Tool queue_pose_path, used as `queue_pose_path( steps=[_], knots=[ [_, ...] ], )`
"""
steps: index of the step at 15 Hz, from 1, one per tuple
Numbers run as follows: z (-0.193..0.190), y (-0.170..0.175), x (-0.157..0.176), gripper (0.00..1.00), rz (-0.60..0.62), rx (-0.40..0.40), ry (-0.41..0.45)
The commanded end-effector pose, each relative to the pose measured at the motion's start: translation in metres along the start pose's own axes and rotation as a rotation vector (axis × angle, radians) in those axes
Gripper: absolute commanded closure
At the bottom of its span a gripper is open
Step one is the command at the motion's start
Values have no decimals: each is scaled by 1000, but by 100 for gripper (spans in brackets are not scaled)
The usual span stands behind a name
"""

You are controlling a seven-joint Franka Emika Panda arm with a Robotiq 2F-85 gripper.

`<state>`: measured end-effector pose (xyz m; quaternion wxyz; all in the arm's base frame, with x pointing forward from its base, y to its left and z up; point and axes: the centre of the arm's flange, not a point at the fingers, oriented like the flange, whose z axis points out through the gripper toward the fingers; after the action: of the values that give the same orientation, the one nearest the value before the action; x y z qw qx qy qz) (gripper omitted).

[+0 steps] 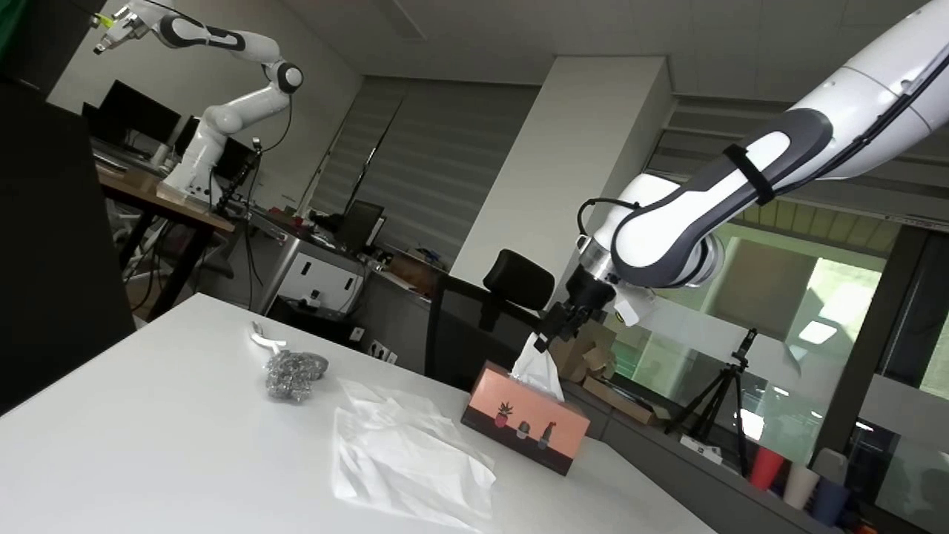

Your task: Remove two tissues from the box and put them on the table

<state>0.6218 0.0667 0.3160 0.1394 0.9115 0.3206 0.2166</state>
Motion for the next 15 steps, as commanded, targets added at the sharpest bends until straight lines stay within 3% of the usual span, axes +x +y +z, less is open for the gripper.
queue_pose_path(
  steps=[1,8,15],
  knots=[
    [-12,31,-4,0,-24,-17,32],
    [7,88,-9,0,-75,-55,54],
    [39,146,9,0,-173,115,48]
  ],
)
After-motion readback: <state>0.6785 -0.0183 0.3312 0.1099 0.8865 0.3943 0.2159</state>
